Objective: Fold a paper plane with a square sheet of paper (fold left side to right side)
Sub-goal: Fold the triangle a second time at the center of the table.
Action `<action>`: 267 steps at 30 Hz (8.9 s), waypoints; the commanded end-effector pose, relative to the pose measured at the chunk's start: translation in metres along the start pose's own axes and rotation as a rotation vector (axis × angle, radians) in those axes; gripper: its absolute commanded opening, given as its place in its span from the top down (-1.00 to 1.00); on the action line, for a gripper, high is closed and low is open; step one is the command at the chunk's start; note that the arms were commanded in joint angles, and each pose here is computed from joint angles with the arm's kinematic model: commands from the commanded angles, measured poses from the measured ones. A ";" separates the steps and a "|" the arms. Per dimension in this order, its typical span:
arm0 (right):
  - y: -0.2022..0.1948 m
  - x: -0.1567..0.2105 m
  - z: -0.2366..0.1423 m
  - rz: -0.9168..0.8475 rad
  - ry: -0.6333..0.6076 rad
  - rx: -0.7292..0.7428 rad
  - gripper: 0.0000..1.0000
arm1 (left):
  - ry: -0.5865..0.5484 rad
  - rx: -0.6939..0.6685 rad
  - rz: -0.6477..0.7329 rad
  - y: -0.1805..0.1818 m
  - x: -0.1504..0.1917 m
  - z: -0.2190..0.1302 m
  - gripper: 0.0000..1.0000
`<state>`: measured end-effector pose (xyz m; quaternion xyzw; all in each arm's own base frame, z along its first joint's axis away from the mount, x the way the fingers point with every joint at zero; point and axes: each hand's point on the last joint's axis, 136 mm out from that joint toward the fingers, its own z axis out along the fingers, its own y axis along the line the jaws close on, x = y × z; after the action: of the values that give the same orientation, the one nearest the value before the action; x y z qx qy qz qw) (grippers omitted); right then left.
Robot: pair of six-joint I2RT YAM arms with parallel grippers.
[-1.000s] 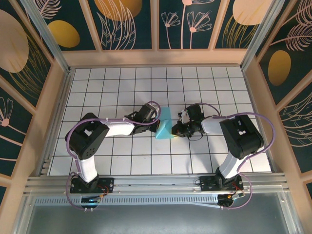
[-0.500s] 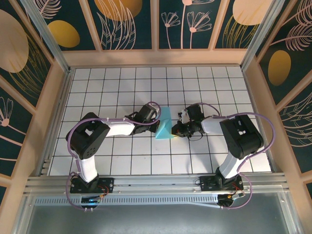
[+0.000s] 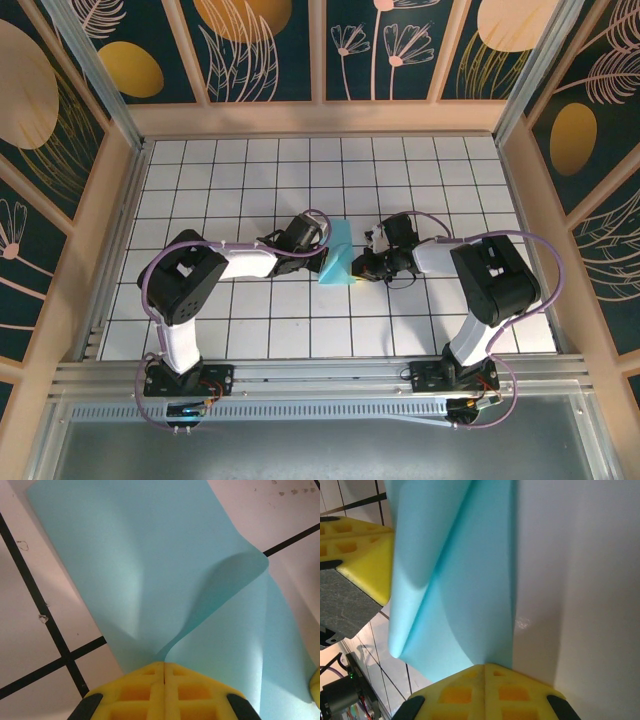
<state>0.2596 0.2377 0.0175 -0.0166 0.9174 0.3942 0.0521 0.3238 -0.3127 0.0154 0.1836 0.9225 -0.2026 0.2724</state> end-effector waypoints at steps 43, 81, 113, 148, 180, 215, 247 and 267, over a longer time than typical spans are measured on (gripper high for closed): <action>0.026 -0.041 0.029 -0.010 -0.044 -0.028 1.00 | 0.056 0.000 0.016 0.006 0.017 0.010 1.00; 0.009 -0.028 0.034 0.023 -0.025 0.011 1.00 | -0.061 0.304 -0.147 -0.050 -0.019 -0.076 0.88; 0.004 -0.020 0.035 0.024 -0.005 0.031 1.00 | 0.078 0.327 -0.206 -0.042 0.031 -0.027 1.00; 0.029 -0.037 0.026 -0.032 -0.042 -0.025 1.00 | 0.136 0.218 -0.212 -0.017 0.063 -0.015 1.00; 0.019 -0.020 0.044 -0.059 -0.028 0.070 1.00 | 0.161 0.188 -0.210 -0.012 0.070 -0.013 1.00; -0.034 -0.103 -0.003 -0.008 -0.183 0.173 1.00 | 0.182 0.170 -0.217 -0.007 0.080 -0.010 1.00; 0.006 -0.057 0.032 -0.031 -0.058 0.077 1.00 | 0.111 0.224 -0.212 -0.023 0.048 -0.021 1.00; -0.024 -0.041 0.038 0.010 -0.015 0.160 1.00 | 0.050 0.391 -0.122 -0.064 -0.001 -0.036 1.00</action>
<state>0.3209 0.2673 0.0167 -0.0233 0.9209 0.3767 0.0971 0.2800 -0.3395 0.0571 0.1551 0.8933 -0.3727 0.1977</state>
